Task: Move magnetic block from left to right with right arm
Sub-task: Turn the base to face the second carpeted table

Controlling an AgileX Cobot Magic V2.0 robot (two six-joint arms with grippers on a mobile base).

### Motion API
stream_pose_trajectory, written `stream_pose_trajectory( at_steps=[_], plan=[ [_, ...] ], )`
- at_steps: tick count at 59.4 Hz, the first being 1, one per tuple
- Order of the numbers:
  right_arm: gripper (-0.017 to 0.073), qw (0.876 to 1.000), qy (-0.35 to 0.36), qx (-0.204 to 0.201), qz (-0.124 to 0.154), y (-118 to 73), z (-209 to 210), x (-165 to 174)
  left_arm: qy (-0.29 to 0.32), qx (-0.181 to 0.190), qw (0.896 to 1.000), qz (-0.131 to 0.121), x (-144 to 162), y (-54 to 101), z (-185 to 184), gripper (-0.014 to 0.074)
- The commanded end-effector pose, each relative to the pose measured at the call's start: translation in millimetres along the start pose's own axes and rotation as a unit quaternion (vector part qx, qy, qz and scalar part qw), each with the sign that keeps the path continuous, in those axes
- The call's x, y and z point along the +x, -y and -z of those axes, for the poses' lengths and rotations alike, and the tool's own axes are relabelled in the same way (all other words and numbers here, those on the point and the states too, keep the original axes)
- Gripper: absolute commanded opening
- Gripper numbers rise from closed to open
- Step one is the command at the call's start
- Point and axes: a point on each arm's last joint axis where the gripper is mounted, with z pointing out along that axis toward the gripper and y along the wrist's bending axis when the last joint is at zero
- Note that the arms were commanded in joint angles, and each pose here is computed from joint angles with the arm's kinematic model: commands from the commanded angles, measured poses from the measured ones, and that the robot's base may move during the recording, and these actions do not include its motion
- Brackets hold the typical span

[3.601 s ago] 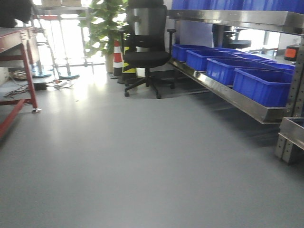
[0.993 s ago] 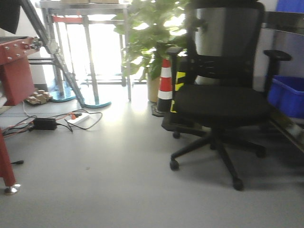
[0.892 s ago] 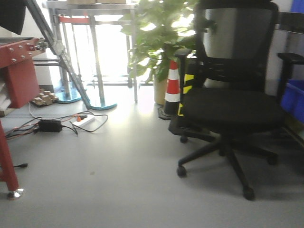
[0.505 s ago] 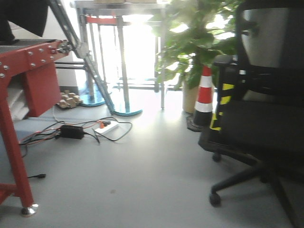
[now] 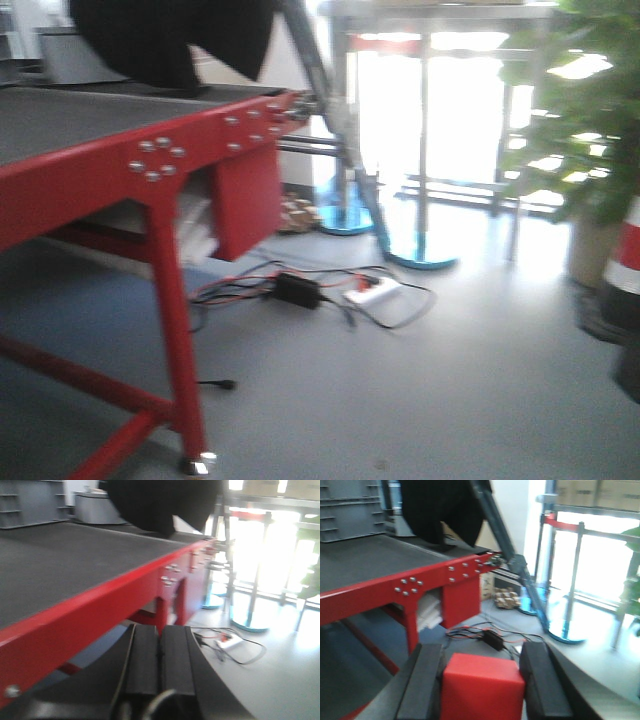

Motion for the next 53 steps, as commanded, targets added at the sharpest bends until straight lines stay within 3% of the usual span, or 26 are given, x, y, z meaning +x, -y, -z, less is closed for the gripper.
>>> stream_pose_trajectory(
  at_steps=[1, 53],
  plan=[
    [0.0159, 0.999, 0.051, -0.006, 0.012, -1.6, 1.3, -16.0, 0.047, 0.002, 0.999, 0.003, -5.9, 0.3, 1.3, -0.0116],
    [0.0159, 0.999, 0.051, -0.006, 0.012, -1.6, 1.3, -16.0, 0.048, -0.027, 0.998, 0.000, -6.0, -3.0, 1.3, -0.0116]
  ],
)
